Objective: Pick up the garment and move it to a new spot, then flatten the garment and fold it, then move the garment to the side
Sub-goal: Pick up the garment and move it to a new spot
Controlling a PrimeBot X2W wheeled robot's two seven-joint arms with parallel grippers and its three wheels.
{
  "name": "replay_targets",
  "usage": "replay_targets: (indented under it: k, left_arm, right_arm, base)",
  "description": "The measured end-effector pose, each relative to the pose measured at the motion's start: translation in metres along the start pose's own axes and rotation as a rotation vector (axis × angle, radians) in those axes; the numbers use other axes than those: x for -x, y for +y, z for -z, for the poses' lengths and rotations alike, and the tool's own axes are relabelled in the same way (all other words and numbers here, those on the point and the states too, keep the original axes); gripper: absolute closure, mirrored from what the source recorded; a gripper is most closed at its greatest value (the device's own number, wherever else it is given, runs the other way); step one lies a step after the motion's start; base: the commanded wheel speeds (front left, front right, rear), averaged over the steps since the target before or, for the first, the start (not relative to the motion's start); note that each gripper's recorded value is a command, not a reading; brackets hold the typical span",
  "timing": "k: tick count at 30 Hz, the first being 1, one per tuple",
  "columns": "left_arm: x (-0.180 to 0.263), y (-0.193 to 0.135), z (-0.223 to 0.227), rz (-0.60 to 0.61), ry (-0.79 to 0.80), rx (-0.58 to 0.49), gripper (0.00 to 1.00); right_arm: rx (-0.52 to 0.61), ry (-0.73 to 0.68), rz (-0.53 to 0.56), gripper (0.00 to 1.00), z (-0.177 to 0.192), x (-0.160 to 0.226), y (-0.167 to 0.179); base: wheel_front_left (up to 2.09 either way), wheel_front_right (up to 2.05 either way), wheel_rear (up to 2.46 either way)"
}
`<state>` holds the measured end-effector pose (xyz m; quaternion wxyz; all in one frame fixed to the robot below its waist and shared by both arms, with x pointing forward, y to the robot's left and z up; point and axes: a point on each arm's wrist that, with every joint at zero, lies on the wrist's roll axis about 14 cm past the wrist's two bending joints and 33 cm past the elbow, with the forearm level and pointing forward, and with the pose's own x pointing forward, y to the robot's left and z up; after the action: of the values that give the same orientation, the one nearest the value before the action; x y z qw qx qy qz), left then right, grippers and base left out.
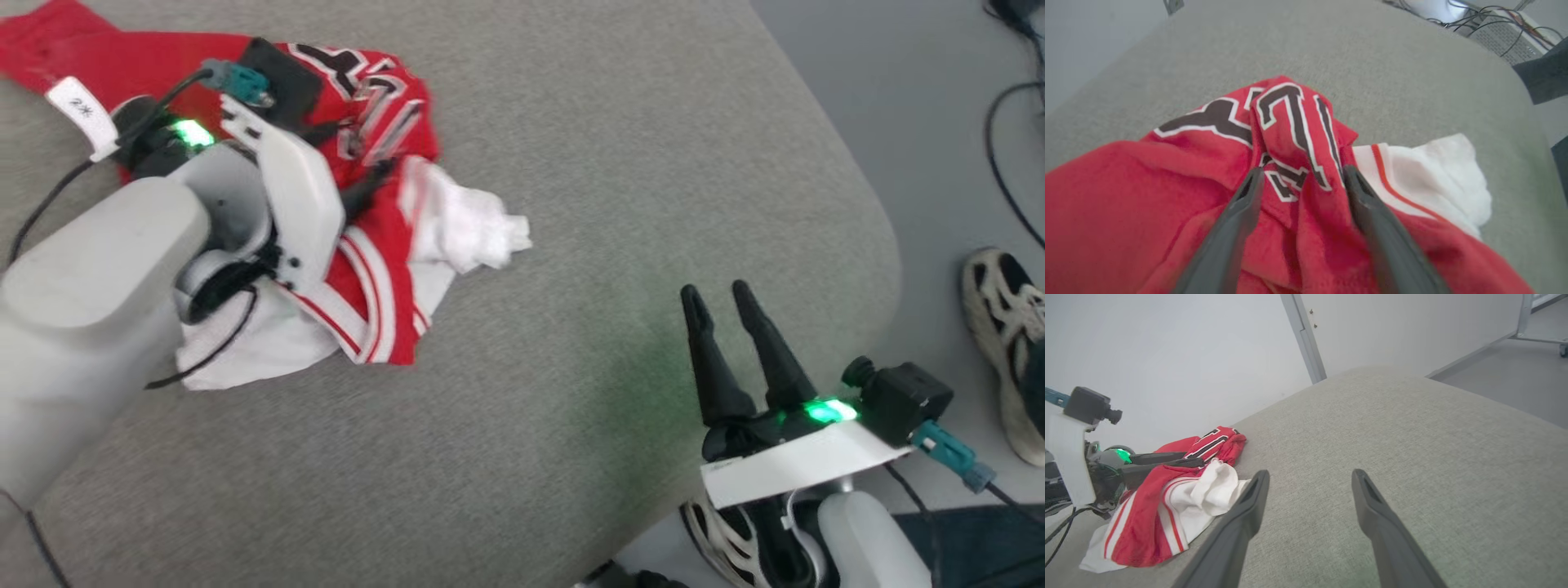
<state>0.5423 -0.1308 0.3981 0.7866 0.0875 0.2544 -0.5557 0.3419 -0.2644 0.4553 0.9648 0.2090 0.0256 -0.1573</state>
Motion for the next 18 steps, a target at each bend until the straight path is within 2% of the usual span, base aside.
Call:
replay_targets:
  k: [5,10,13,14,18]
  left_arm:
    - [0.025,-0.011,-0.033,0.01,-0.143,-0.007,0.0]
    - [0.067,-0.001,-0.05,-0.051,-0.301,0.075,0.0]
    - [0.093,0.005,-0.03,-0.116,-0.348,0.172,0.0]
    - [0.112,0.012,-0.008,-0.182,-0.37,0.262,0.0]
    - [0.152,0.019,0.036,-0.32,-0.382,0.417,0.0]
  right_arm:
    - [0.061,-0.003,-0.046,0.0,0.0,-0.014,0.008]
    - [0.142,0.007,-0.135,0.0,0.007,-0.031,0.03]
    - [0.187,0.011,-0.183,0.0,0.012,-0.041,0.043]
    - [0.214,0.014,-0.213,0.0,0.015,-0.045,0.051]
    - [0.249,0.016,-0.264,0.0,0.021,-0.053,0.068]
  base:
    - [0.0,0.0,0.0]
    - [0.0,0.0,0.0]
    - [0.0,0.0,0.0]
    - [0.0,0.0,0.0]
    - [0.0,0.0,0.0]
